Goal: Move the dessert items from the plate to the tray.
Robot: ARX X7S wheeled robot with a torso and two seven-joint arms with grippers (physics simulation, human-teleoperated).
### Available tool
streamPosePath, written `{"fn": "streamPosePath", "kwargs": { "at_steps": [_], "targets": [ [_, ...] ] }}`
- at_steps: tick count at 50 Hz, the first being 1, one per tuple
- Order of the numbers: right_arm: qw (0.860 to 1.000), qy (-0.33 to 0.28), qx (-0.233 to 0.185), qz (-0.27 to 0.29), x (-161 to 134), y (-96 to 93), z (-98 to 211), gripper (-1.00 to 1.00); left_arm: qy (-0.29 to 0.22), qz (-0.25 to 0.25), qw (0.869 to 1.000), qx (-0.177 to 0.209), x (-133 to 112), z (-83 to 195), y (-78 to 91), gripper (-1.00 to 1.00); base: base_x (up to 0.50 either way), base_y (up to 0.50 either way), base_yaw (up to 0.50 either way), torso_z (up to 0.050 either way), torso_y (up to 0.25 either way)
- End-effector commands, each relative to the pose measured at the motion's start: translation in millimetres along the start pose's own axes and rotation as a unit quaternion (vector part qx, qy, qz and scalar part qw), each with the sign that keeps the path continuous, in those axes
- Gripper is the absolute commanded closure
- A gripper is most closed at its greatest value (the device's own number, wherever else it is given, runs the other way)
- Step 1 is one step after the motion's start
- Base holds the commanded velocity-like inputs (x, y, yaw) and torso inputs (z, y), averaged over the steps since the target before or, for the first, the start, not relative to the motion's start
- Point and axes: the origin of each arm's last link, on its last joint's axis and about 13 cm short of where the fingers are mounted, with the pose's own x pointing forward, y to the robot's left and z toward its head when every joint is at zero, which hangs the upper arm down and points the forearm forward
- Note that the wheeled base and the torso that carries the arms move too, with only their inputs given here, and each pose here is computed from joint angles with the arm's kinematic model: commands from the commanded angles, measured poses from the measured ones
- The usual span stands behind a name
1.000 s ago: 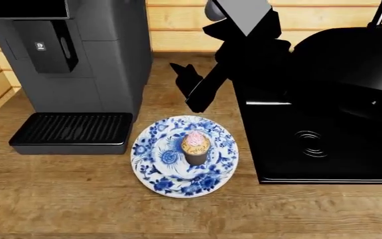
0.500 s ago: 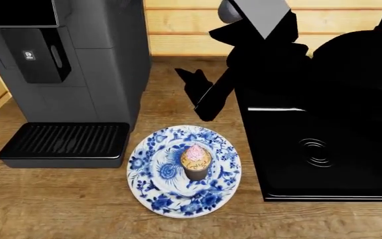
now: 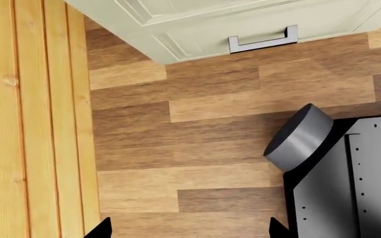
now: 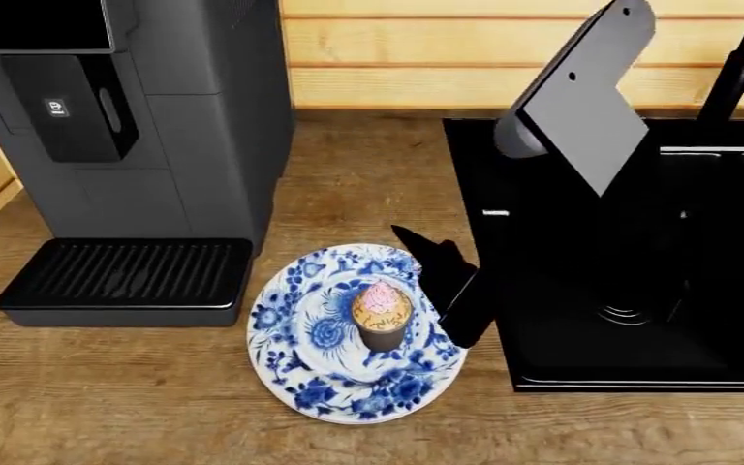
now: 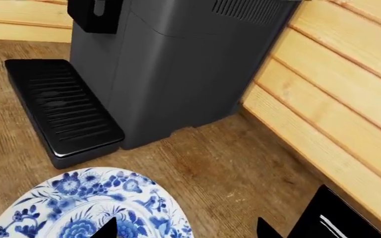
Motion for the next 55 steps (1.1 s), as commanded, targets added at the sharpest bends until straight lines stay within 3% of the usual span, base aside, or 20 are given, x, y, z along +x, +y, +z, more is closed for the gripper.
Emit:
{"fn": "streamPosePath", "kwargs": {
  "at_steps": [1, 27, 43, 55],
  "targets": [
    [0.999, 0.033, 0.005, 0.017, -5.2, 14.0, -17.2, -1.00, -0.001, -0.001, 1.000, 0.001, 0.0, 0.1, 0.0, -1.00, 0.00, 0.00, 0.00, 0.000, 0.000],
    [0.999, 0.035, -0.008, 0.041, -1.1, 17.5, -12.7, -1.00, -0.005, 0.002, 1.000, 0.000, -0.1, 0.2, 0.0, -1.00, 0.00, 0.00, 0.00, 0.000, 0.000],
    [0.999, 0.022, -0.018, 0.037, -16.3, 21.9, -5.7, -1.00, -0.007, 0.004, 1.000, 0.002, -0.1, 0.3, 0.0, -1.00, 0.00, 0.00, 0.00, 0.000, 0.000],
    [0.998, 0.029, -0.002, 0.057, 0.4, 23.0, -18.7, -1.00, -0.007, 0.004, 1.000, 0.001, -0.1, 0.3, 0.0, -1.00, 0.00, 0.00, 0.00, 0.000, 0.000]
  ]
}}
